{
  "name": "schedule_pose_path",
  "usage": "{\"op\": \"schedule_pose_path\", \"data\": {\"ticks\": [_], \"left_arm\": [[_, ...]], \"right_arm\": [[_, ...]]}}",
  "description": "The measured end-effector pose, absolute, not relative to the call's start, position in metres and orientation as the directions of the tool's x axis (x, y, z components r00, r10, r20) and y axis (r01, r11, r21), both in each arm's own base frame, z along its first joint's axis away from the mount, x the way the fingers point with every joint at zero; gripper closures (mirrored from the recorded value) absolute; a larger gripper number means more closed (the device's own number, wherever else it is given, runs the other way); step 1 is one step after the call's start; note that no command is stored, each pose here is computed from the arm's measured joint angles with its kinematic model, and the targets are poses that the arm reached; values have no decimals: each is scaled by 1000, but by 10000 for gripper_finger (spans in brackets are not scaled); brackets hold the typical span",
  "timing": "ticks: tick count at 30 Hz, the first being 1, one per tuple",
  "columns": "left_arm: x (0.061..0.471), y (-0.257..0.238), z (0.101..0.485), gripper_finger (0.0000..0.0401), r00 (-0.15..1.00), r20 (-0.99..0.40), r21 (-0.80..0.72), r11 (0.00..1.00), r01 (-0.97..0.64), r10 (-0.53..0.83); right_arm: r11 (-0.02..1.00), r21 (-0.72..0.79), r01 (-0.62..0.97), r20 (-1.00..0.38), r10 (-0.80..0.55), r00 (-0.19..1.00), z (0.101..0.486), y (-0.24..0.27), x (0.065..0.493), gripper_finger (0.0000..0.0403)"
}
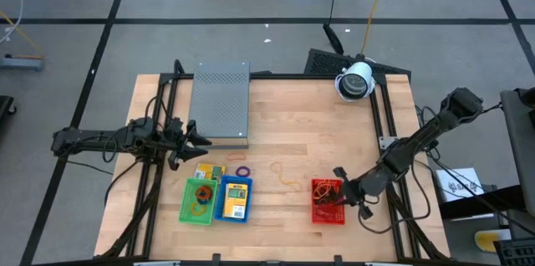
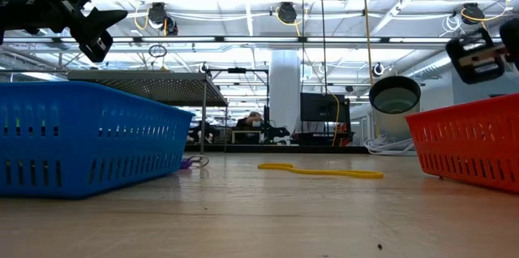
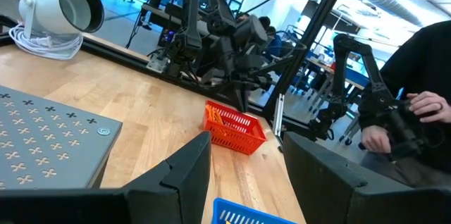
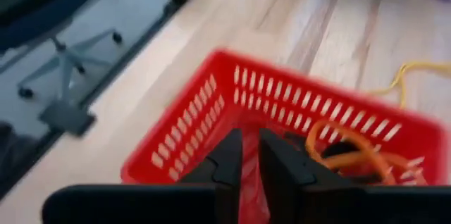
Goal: Pick & Place Office Desk Supplies
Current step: Put the yellow rubber band into the red bin
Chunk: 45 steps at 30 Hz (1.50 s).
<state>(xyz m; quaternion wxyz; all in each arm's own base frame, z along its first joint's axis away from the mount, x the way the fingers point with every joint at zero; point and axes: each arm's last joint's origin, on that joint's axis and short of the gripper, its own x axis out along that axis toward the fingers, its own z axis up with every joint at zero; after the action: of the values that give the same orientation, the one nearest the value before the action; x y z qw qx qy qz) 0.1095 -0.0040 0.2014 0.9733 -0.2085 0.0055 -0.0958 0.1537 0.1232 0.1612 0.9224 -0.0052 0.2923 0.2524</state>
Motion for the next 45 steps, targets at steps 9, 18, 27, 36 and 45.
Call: {"op": "schedule_pose_path", "data": {"ticks": [9, 18, 27, 36, 45], "left_arm": [[110, -4, 201, 215, 982, 29, -406, 895, 184, -188], [110, -4, 201, 215, 982, 29, -406, 895, 184, -188], [109, -4, 202, 215, 982, 30, -406, 895, 185, -189], [110, -4, 201, 215, 982, 29, -407, 895, 184, -188], [110, -4, 201, 215, 982, 30, -406, 895, 184, -189]], "right_arm": [[907, 108, -407, -337, 418, 843, 186, 122, 158, 331], [936, 129, -328, -252, 351, 902, 205, 122, 166, 318], [988, 39, -147, -416, 150, 897, 243, 109, 214, 318], [950, 249, -188, -588, 302, 750, 260, 109, 272, 318], [919, 395, -2, -648, 280, 709, 268, 101, 321, 319]]}}
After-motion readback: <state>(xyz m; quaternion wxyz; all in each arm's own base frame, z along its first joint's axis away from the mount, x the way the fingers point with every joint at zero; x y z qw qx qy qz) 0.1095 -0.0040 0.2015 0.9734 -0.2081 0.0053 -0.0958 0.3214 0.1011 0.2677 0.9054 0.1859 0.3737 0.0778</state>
